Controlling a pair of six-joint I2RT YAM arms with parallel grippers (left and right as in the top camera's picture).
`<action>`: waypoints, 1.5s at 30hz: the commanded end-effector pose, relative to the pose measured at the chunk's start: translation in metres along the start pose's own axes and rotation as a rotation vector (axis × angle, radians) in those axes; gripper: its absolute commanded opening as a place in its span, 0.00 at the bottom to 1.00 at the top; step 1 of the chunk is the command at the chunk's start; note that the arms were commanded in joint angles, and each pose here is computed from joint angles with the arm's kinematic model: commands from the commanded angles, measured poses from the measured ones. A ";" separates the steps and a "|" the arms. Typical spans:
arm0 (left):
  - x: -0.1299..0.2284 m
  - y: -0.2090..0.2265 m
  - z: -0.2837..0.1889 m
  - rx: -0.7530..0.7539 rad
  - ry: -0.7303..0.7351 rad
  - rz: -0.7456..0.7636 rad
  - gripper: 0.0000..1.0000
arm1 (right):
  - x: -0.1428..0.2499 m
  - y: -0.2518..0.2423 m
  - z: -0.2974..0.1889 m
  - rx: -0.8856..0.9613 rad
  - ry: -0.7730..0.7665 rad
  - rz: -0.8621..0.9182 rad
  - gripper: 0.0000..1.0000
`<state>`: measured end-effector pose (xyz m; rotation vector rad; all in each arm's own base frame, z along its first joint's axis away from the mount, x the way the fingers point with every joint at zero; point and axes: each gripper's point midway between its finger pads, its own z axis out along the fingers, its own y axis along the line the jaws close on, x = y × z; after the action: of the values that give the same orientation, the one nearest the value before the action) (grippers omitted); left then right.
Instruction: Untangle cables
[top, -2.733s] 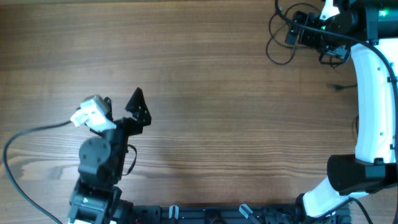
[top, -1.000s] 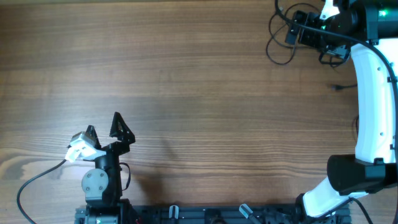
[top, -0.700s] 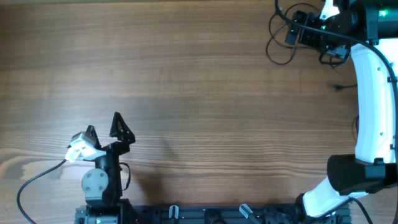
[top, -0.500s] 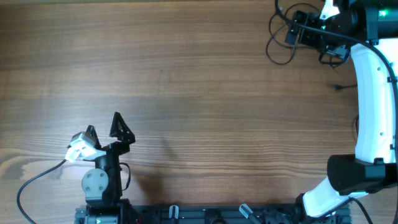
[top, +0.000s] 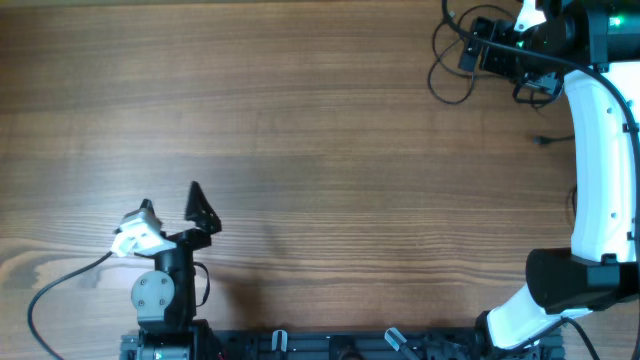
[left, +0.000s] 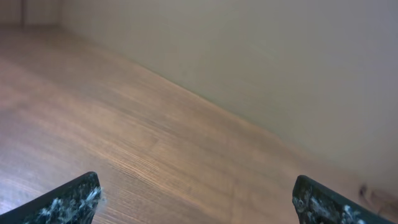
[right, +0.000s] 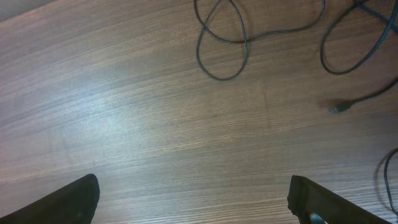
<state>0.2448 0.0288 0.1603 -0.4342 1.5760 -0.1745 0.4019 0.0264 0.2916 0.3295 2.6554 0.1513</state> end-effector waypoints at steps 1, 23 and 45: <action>0.010 -0.023 -0.002 0.144 0.038 0.298 1.00 | 0.000 0.002 -0.009 -0.018 -0.017 -0.018 1.00; 0.013 -0.023 -0.003 0.150 0.047 0.344 1.00 | 0.000 0.002 -0.009 -0.018 -0.017 -0.018 1.00; 0.013 -0.023 -0.003 0.150 0.046 0.344 1.00 | 0.000 0.002 -0.009 -0.018 -0.018 -0.018 1.00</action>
<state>0.2467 0.0047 0.1576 -0.0652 1.6423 -0.0397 0.4018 0.0264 0.2915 0.3295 2.6558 0.1512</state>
